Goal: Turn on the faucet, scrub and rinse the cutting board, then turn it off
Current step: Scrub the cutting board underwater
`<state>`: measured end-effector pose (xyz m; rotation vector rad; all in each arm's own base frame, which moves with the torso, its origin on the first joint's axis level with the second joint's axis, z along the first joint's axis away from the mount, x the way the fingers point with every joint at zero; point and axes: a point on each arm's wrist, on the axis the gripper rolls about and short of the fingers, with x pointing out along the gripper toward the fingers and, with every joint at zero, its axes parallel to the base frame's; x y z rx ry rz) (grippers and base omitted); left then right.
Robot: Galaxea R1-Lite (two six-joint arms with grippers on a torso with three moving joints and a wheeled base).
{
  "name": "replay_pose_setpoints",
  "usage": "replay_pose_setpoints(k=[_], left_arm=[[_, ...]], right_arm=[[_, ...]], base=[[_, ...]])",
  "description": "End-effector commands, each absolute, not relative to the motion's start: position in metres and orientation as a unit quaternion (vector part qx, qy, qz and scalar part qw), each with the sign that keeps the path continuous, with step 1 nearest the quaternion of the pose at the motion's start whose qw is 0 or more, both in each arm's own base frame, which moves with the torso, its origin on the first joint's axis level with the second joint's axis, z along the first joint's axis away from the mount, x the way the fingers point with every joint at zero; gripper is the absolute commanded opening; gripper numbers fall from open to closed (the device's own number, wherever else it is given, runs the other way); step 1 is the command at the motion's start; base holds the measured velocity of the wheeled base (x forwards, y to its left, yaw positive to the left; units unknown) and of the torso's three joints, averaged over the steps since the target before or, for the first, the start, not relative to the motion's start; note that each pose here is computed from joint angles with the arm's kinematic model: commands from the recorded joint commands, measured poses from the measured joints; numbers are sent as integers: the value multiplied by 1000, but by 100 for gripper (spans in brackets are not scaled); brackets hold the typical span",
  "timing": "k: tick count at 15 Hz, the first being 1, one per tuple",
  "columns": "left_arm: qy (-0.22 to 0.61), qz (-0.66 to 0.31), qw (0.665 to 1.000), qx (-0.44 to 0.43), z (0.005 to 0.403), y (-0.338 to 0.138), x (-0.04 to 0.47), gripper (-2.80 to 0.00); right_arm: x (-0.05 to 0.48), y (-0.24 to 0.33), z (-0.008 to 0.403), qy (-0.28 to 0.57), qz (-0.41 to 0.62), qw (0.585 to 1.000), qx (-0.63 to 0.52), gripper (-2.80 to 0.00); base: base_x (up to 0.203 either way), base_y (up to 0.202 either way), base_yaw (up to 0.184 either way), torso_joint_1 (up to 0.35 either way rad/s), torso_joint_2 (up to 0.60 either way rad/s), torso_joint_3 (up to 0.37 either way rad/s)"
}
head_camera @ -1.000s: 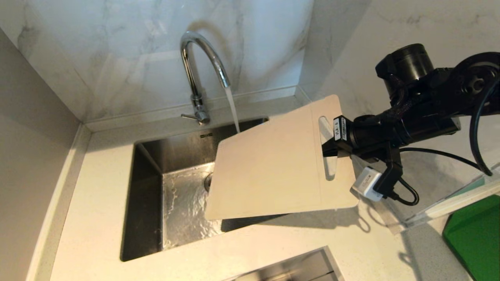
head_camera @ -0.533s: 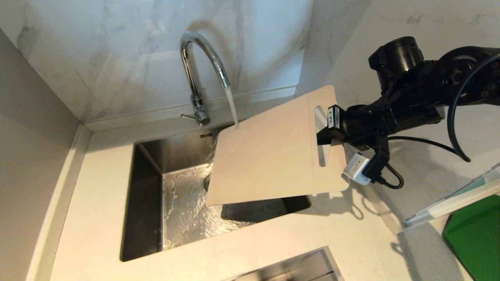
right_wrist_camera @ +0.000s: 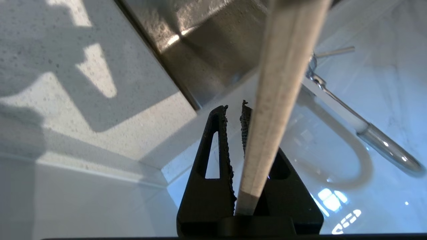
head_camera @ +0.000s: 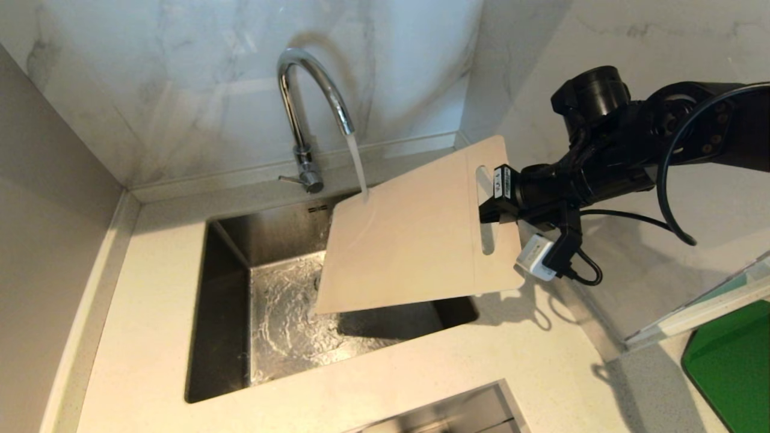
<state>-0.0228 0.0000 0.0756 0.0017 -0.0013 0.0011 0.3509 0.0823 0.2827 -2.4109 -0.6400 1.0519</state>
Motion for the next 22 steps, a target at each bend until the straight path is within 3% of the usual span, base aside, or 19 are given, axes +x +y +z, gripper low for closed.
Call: replay_pose_setpoints(k=[1, 12, 22], left_arm=[[1, 1, 1000, 1, 75, 0, -23, -280], [0, 0, 1000, 2, 75, 0, -23, -280], [-1, -1, 1000, 2, 75, 0, -23, -280]], right_arm=[[359, 85, 277, -235, 383, 209, -869, -280], [382, 119, 261, -266, 392, 195, -859, -280], [397, 131, 255, -323, 362, 212, -848, -280]], base=[[0, 0, 0, 0, 0, 0], [0, 0, 0, 0, 0, 0], [0, 0, 0, 0, 0, 0]])
